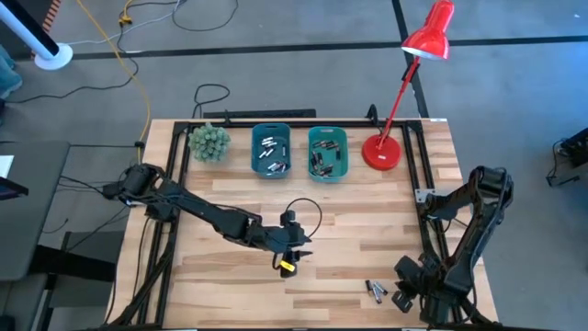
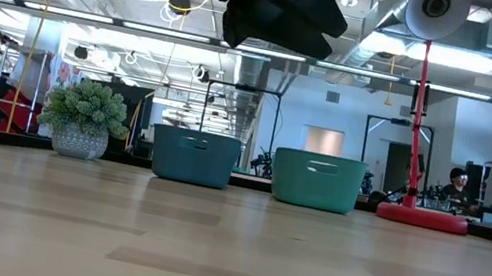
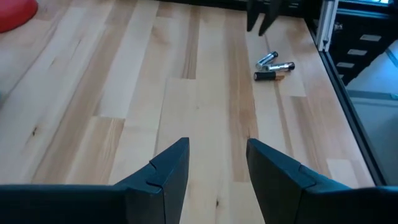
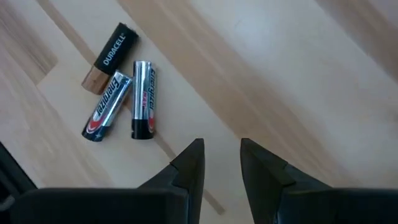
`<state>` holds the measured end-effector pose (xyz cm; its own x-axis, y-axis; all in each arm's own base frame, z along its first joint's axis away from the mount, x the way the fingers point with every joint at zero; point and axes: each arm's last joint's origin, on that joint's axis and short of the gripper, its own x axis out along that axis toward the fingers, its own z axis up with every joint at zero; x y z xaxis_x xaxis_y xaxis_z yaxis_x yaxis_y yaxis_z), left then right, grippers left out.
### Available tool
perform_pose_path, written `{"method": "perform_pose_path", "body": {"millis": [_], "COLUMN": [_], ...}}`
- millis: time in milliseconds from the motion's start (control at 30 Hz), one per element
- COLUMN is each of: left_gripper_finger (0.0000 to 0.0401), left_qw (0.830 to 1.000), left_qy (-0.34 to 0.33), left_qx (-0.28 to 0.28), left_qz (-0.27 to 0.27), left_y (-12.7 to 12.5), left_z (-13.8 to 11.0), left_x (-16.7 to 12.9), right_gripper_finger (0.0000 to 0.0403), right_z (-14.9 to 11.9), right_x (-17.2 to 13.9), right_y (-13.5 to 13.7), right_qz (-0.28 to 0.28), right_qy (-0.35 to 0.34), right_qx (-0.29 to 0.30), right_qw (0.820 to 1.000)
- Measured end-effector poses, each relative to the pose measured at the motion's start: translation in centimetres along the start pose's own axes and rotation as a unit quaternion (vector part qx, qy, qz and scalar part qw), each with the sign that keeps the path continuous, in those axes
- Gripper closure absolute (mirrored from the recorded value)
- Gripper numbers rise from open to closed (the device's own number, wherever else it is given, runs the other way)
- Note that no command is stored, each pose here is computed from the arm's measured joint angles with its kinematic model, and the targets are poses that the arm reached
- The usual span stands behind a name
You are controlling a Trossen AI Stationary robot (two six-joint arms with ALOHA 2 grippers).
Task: Sort batteries
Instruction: Put the silver battery into the blue bin
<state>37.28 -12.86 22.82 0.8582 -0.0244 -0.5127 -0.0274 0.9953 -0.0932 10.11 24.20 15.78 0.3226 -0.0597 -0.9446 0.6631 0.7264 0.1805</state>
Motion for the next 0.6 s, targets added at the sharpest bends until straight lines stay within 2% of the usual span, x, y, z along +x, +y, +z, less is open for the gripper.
{"method": "perform_pose_path", "body": {"millis": [167, 433, 600], "left_gripper_finger": [0.0247, 0.0247, 0.0247], "left_qw": [1.0, 1.0, 1.0], "left_qy": [0.004, 0.004, 0.004], "left_qx": [-0.008, -0.007, -0.007], "left_qz": [-0.002, -0.002, -0.002], "left_y": [-0.2, -0.3, -0.3], "left_z": [-0.1, -0.2, -0.2], "left_x": [-0.1, -0.1, -0.1], "right_gripper_finger": [0.0256, 0.0168, 0.0154], "right_z": [-0.7, -2.4, -3.7], "right_x": [0.1, 0.9, 2.3], "right_y": [0.3, 0.7, 1.2], "right_qz": [0.018, 0.04, 0.053], "right_qy": [0.014, 0.034, 0.026], "right_qx": [0.008, 0.013, 0.006], "right_qw": [1.0, 0.999, 0.998]}}
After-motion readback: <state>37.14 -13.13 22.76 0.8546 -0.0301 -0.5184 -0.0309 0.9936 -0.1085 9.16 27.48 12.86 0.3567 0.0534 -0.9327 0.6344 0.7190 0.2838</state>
